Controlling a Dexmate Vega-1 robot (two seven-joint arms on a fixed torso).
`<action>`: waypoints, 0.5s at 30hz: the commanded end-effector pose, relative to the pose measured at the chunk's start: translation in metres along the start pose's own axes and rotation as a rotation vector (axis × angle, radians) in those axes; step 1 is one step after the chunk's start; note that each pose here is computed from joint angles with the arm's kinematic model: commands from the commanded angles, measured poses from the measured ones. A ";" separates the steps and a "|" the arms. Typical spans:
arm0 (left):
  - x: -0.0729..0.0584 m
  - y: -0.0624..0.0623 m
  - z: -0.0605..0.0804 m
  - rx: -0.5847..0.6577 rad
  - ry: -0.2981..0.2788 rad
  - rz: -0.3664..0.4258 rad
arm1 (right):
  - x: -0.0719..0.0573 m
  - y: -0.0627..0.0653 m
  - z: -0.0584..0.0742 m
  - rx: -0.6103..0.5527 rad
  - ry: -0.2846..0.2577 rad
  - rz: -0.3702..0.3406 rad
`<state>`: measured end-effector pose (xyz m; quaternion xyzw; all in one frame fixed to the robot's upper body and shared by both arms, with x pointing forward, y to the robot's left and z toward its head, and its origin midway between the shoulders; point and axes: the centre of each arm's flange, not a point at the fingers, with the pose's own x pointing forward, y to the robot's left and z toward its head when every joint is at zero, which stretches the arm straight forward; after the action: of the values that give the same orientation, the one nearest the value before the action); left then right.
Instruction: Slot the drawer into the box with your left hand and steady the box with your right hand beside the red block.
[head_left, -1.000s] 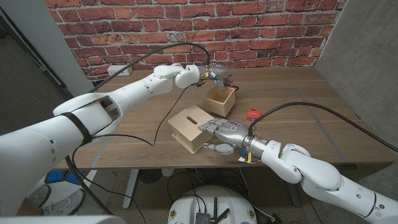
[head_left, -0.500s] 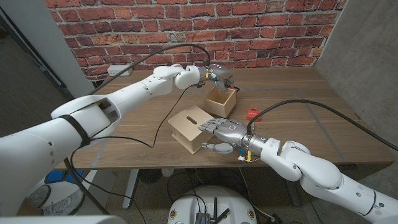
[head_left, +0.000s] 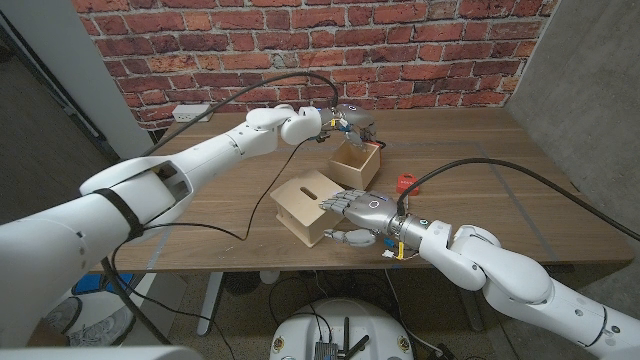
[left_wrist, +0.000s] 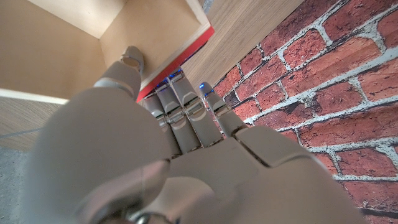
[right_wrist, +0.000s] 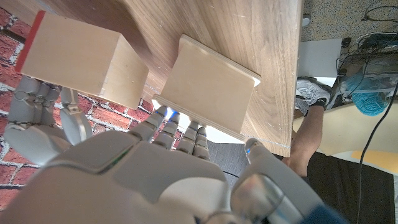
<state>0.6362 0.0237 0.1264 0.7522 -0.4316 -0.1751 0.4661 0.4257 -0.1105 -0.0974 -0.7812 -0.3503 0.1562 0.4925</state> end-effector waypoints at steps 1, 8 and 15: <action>-0.004 0.001 0.004 -0.008 0.009 -0.003 | -0.002 0.000 0.001 -0.002 -0.012 0.006; -0.009 0.004 0.007 -0.008 0.008 -0.001 | -0.004 0.000 0.002 0.002 -0.011 0.005; -0.015 0.004 0.010 0.001 -0.005 0.007 | -0.004 0.001 0.003 0.012 -0.008 -0.003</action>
<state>0.6270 0.0260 0.1246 0.7514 -0.4295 -0.1742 0.4697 0.4230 -0.1112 -0.0989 -0.7807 -0.3502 0.1613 0.4918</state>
